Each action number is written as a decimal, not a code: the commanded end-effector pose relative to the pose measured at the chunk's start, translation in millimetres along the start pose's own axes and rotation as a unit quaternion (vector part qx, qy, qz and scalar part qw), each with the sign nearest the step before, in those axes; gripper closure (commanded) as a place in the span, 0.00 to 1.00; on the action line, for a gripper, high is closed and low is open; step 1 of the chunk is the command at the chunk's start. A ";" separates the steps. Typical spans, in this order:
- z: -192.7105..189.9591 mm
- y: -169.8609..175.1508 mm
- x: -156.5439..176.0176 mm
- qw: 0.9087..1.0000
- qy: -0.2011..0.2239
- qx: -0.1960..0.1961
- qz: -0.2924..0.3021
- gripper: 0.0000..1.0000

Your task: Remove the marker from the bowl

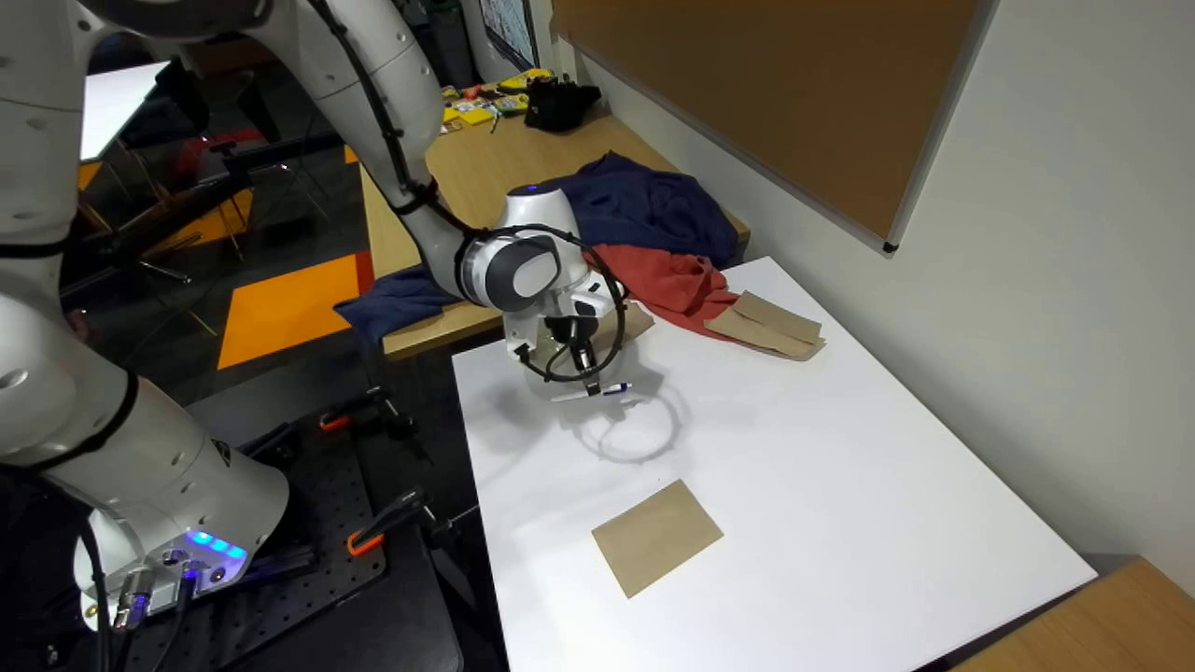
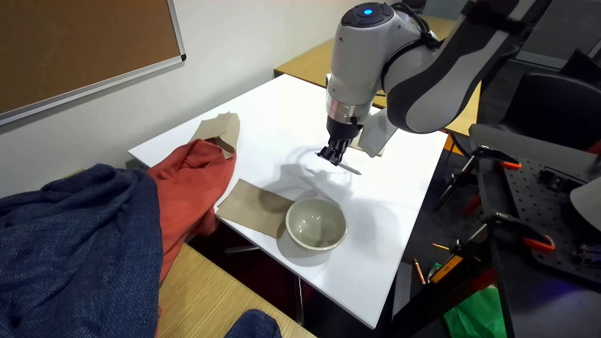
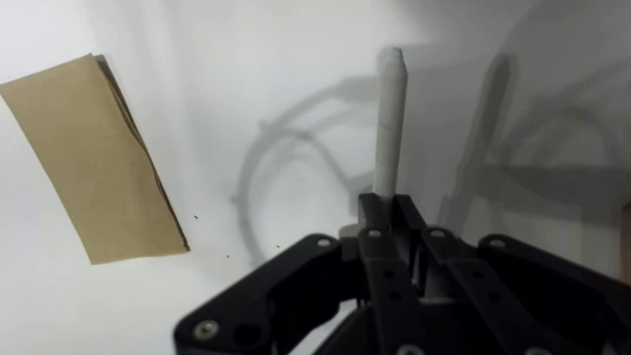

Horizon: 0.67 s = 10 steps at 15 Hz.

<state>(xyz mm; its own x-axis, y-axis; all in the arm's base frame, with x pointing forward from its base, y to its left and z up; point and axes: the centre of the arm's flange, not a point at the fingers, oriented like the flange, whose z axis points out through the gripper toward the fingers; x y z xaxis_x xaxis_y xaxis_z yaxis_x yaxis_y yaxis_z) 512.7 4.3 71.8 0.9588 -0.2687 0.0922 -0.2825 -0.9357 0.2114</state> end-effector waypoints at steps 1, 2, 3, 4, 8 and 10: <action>10.3 -1.6 3.1 1.000 -0.003 0.014 -0.001 0.97; 11.2 -2.3 3.1 1.000 -0.005 0.014 -0.002 0.97; 11.8 -2.8 3.5 1.000 -0.006 0.015 -0.003 0.97; 11.6 -3.3 4.2 1.000 -0.007 0.015 -0.003 0.64; 9.2 -3.7 7.3 1.000 -0.006 0.018 -0.004 0.41; 7.9 -4.2 8.0 1.000 -0.004 0.018 -0.003 0.27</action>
<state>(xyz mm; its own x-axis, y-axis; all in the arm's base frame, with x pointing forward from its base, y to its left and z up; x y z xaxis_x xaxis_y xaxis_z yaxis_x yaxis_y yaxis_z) 518.3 2.4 61.7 0.9582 -0.2768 0.0727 -0.2857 -0.9398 0.1873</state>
